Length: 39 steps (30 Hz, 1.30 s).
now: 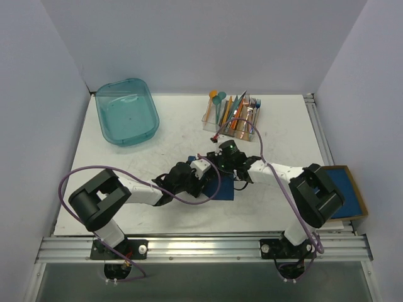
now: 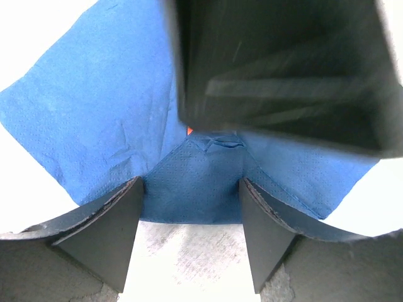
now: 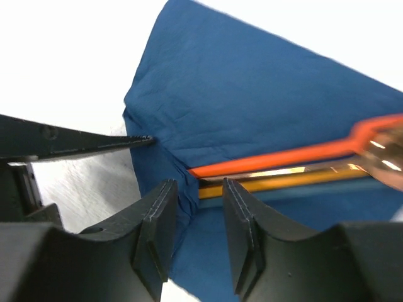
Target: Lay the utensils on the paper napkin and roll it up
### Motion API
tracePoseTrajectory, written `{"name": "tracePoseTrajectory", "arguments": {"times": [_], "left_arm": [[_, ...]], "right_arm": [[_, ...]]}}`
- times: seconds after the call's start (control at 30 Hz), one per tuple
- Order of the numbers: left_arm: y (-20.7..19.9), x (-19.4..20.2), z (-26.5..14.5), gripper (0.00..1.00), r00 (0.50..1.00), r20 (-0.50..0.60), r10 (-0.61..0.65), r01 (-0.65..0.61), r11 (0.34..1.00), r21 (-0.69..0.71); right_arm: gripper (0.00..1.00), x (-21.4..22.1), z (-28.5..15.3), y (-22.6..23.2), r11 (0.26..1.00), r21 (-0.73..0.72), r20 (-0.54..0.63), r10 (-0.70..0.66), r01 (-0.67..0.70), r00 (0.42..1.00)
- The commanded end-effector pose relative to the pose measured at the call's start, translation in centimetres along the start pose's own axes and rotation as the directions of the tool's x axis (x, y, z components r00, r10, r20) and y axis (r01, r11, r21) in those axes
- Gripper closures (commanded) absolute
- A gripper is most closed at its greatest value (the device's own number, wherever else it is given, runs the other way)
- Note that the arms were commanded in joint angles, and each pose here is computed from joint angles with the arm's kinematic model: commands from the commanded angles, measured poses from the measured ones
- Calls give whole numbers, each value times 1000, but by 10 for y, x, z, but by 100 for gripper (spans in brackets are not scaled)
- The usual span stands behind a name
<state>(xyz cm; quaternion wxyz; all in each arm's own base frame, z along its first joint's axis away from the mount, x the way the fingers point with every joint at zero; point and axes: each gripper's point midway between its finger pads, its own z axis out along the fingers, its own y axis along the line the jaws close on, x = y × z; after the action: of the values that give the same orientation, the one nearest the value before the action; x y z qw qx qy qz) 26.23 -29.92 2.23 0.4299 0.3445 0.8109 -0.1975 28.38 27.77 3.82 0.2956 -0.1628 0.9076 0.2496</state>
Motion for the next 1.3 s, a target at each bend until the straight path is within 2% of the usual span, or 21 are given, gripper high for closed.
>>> {"name": "tracePoseTrajectory", "arguments": {"times": [0.0, 0.13, 0.3, 0.4, 0.43, 0.53, 0.87, 1.27], "left_arm": [[-11, 0, 5, 30, 1000, -7, -15, 16, 999, 32], [-17, 2, 7, 30, 999, -14, -30, 30, 999, 41], [-23, 1, 9, 30, 999, -14, -47, 47, 998, 48], [-24, 3, 11, 30, 998, -22, -57, 58, 997, 46], [-24, 3, 12, 30, 998, -22, -60, 61, 997, 43], [-24, 3, 13, 29, 998, -24, -65, 66, 997, 41], [-23, 5, 14, 29, 997, -35, -70, 72, 997, 35], [-24, 7, 16, 30, 996, -48, -71, 72, 997, 37]], "right_arm": [[64, -15, -25, -10, 992, 75, 68, 99, -104, 993], [63, -7, -56, -41, 924, 279, 121, 235, -260, 964], [57, 23, -82, -55, 820, 354, 167, 418, -450, 893], [57, 52, -101, -77, 684, 467, 227, 519, -560, 824], [59, 60, -104, -80, 628, 477, 258, 568, -614, 782], [60, 75, -110, -85, 557, 511, 281, 612, -655, 740], [62, 99, -97, -77, 497, 478, 273, 700, -724, 660], [63, 115, -85, -67, 468, 466, 274, 730, -751, 626]]}}
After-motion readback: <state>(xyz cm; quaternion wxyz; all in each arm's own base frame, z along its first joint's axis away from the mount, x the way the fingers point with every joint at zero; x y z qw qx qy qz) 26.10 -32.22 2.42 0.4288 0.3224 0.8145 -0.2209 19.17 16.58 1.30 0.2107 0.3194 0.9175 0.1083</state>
